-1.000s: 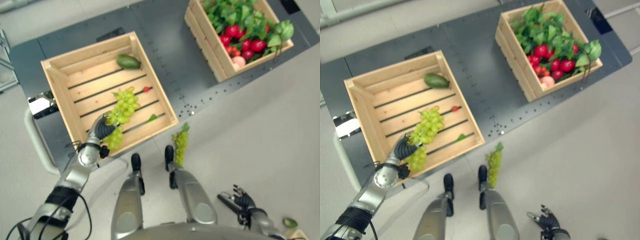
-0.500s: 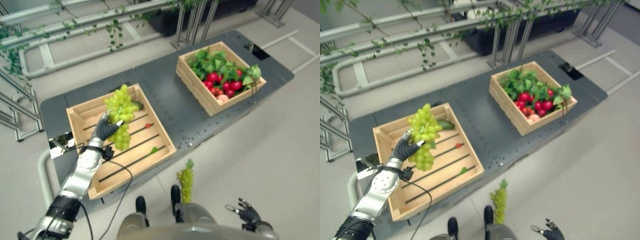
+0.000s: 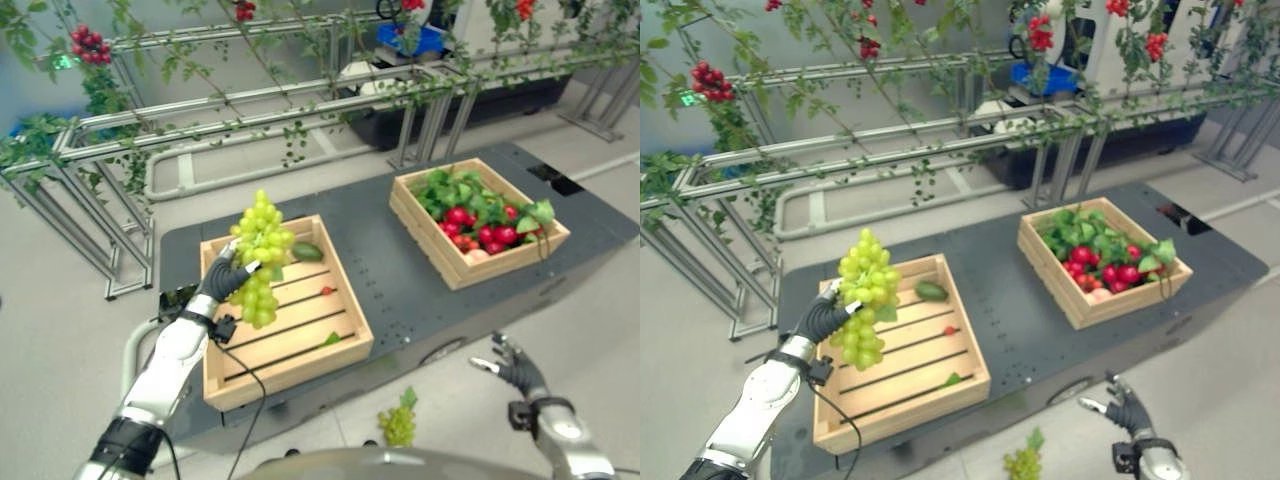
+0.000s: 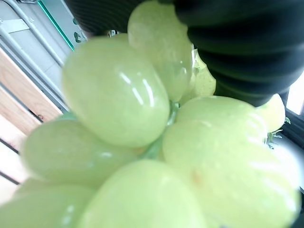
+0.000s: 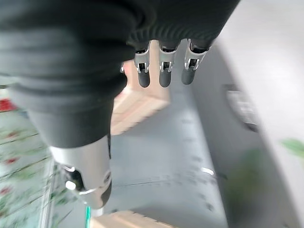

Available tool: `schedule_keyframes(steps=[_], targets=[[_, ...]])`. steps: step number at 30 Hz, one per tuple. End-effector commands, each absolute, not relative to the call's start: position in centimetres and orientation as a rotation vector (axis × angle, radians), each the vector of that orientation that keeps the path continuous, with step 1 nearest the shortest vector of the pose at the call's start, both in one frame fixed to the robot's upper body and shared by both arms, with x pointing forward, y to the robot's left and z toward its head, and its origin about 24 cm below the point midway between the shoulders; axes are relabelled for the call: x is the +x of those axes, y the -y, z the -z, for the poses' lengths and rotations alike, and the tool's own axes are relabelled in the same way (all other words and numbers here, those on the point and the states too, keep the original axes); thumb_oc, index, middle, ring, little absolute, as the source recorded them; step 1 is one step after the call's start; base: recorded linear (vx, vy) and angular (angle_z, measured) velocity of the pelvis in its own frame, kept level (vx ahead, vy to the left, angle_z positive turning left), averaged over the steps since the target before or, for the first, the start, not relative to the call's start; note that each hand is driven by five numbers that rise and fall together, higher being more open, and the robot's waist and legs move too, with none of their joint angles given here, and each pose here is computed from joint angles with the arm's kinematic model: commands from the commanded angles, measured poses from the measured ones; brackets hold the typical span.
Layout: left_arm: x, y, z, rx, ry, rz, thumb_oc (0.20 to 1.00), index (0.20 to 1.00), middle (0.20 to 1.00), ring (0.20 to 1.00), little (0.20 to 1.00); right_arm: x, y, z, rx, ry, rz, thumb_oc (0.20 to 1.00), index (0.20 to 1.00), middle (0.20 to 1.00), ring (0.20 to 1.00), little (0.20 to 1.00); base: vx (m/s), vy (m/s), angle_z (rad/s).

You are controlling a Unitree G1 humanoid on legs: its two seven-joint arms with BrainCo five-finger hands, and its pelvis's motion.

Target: Pick up the fruits from the basket on one side to the basket on the other side

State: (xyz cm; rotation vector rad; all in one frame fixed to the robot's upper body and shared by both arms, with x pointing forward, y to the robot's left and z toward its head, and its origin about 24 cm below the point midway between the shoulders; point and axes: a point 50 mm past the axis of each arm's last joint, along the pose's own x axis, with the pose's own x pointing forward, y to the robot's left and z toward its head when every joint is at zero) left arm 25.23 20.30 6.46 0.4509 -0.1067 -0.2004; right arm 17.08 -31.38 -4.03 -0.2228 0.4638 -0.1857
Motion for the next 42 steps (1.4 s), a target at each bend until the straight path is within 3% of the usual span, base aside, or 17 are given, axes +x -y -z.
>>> schedule_keyframes(steps=[1, 6, 11, 18, 24, 27, 38, 42], targets=[[25.8, -20.1, -10.5, 0.393, 0.312, 0.221, 0.200, 0.200, 0.200, 0.200, 0.200, 20.9, 32.3, -1.9, -0.220, -0.199, 0.121, 1.000, 1.000, 1.000, 1.000, 1.000, -0.17, 0.015, -0.17], [25.6, -19.6, -10.4, 0.368, 0.304, 0.282, 0.200, 0.200, 0.200, 0.200, 0.200, 24.7, 32.7, -9.5, -0.284, 0.038, -0.002, 1.000, 1.000, 1.000, 1.000, 1.000, -0.14, 0.089, 0.00], [25.6, -18.9, -10.3, 0.361, 0.306, 0.324, 0.200, 0.200, 0.200, 0.200, 0.200, 26.2, 31.4, -12.3, -0.259, 0.124, -0.092, 1.000, 1.000, 1.000, 1.000, 1.000, -0.11, 0.172, -0.08], [25.8, -17.6, -11.4, 0.372, 0.351, 0.428, 0.200, 0.200, 0.200, 0.200, 0.200, 29.0, 26.9, -14.0, -0.048, 0.217, -0.296, 1.000, 1.000, 1.000, 1.000, 1.000, -0.11, 0.186, -0.05], [25.3, -18.9, -12.3, 0.383, 0.374, 0.395, 0.200, 0.200, 0.200, 0.200, 0.200, 32.2, 21.7, -17.4, 0.008, 0.343, -0.448, 1.000, 1.000, 1.000, 1.000, 1.000, -0.13, 0.077, -0.61], [25.6, -18.4, -12.7, 0.346, 0.397, 0.414, 0.200, 0.200, 0.200, 0.200, 0.200, 32.8, 19.8, -18.3, 0.009, 0.378, -0.496, 1.000, 1.000, 1.000, 1.000, 1.000, -0.13, 0.013, -0.23], [25.1, -17.5, -14.0, 0.295, 0.456, 0.448, 0.200, 0.200, 0.200, 0.200, 0.200, 34.1, 16.0, -23.8, -0.438, 0.588, -0.480, 1.000, 1.000, 1.000, 1.000, 1.000, -0.01, -0.103, -0.02], [25.1, -16.5, -14.0, 0.255, 0.465, 0.467, 0.200, 0.200, 0.200, 0.200, 0.200, 34.2, 14.5, -22.7, -0.305, 0.545, -0.558, 1.000, 1.000, 1.000, 1.000, 1.000, -0.02, -0.094, 0.06]])
